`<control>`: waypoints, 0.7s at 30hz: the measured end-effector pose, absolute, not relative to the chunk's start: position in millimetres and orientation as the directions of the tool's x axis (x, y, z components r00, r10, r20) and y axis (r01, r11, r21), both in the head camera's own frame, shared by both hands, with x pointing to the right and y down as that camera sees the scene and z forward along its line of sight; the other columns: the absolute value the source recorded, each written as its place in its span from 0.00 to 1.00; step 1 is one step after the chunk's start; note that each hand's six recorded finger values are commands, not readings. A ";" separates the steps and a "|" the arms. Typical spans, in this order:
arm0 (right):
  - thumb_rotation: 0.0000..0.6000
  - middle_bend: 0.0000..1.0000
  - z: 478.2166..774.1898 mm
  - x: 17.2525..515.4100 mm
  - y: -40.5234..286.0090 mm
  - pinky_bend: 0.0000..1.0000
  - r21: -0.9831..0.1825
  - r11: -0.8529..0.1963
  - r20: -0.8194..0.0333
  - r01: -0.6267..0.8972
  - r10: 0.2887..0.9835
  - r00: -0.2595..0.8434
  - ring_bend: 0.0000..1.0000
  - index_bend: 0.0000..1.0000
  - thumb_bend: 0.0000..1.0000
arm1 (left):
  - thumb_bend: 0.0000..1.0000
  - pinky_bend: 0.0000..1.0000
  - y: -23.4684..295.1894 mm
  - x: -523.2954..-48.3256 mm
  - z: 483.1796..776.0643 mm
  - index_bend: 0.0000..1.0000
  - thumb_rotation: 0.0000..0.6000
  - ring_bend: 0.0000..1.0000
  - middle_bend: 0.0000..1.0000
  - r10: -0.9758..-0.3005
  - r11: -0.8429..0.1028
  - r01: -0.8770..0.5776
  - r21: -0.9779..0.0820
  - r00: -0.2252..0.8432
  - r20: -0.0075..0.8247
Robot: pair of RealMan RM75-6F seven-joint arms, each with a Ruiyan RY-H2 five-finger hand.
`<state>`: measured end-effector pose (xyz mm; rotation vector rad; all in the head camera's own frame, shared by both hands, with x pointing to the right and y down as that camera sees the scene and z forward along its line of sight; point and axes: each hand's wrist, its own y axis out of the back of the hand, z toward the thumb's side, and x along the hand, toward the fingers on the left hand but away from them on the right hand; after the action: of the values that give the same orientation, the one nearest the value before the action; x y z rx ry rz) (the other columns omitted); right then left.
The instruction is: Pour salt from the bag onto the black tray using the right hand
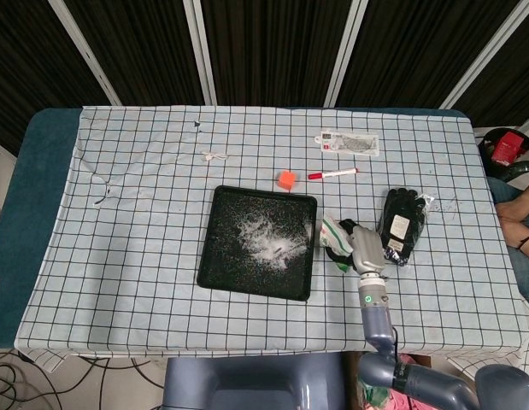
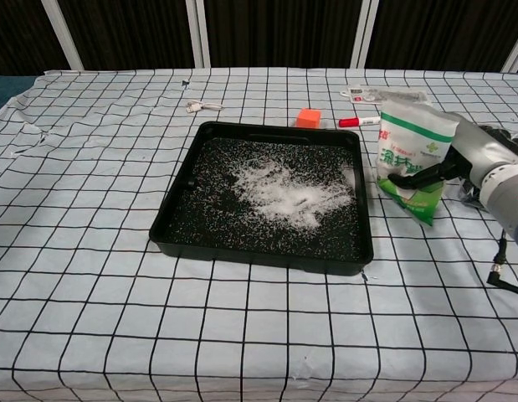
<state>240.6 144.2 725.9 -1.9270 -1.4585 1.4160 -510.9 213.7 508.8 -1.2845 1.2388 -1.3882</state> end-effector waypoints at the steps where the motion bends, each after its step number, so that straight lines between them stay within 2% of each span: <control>1: 1.00 0.34 726.1 239.5 144.4 0.42 -0.739 -0.417 -0.504 0.530 0.863 -0.023 0.38 0.61 0.35 | 0.32 0.10 213.7 -511.1 508.6 0.27 1.00 0.05 0.14 -0.983 -0.145 -0.036 -0.989 -0.109 0.148; 5: 1.00 0.30 727.1 233.1 146.6 0.40 -0.718 -0.425 -0.521 0.551 0.853 -0.020 0.35 0.58 0.32 | 0.32 0.10 213.8 -511.0 509.1 0.27 1.00 0.05 0.14 -0.983 -0.147 -0.037 -0.988 -0.108 0.151; 8: 1.00 0.27 728.1 229.0 148.7 0.38 -0.705 -0.438 -0.537 0.558 0.843 -0.016 0.32 0.49 0.28 | 0.32 0.10 213.8 -511.4 508.9 0.27 1.00 0.06 0.14 -0.982 -0.148 -0.036 -0.988 -0.110 0.151; 14: 1.00 0.20 728.3 227.7 151.7 0.33 -0.688 -0.461 -0.558 0.560 0.830 -0.003 0.24 0.30 0.14 | 0.32 0.10 213.9 -511.9 508.8 0.27 1.00 0.06 0.14 -0.982 -0.150 -0.036 -0.988 -0.111 0.153; 21: 1.00 0.15 724.1 227.3 156.0 0.30 -0.670 -0.468 -0.561 0.577 0.827 0.019 0.19 0.19 0.08 | 0.32 0.10 214.1 -511.6 509.1 0.27 1.00 0.06 0.14 -0.982 -0.151 -0.036 -0.988 -0.111 0.154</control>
<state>227.3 156.0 724.1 -2.0426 -1.4543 1.4275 -511.6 214.1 509.1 -1.2871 1.2373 -1.3952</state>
